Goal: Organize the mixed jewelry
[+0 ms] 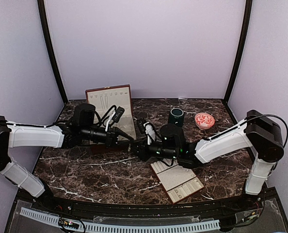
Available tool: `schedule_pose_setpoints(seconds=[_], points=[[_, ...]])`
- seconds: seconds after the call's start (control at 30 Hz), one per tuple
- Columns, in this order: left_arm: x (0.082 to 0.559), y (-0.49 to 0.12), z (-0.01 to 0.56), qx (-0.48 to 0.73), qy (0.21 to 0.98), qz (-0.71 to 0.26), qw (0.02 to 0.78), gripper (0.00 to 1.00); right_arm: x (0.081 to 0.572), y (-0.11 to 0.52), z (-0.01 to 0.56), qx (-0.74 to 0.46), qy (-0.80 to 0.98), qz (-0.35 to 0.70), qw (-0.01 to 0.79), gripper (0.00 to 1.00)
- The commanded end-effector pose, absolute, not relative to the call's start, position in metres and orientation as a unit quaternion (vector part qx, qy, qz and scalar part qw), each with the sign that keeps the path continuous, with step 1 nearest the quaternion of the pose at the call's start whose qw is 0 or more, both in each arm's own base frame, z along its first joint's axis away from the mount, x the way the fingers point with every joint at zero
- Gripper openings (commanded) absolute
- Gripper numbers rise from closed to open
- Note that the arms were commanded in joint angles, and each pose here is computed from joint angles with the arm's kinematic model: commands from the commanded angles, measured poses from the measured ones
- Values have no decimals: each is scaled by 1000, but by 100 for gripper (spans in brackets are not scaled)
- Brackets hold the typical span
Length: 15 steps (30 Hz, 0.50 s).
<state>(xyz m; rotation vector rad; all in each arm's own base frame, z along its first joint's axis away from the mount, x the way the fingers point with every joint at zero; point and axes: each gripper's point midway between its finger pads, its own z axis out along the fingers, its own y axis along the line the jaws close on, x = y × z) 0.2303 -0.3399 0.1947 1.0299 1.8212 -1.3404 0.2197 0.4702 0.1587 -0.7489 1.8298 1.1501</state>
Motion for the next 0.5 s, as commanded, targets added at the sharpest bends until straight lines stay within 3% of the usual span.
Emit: schedule_pose_setpoints(seconds=[0.0, 0.2, 0.47], points=[[228, -337, 214, 402, 679, -507, 348, 0, 219, 469, 180, -280, 709, 480, 433, 17], [230, -336, 218, 395, 679, -523, 330, 0, 215, 446, 189, -263, 712, 488, 430, 25], [228, -337, 224, 398, 670, -542, 314, 0, 209, 432, 201, -266, 709, 491, 432, 29]])
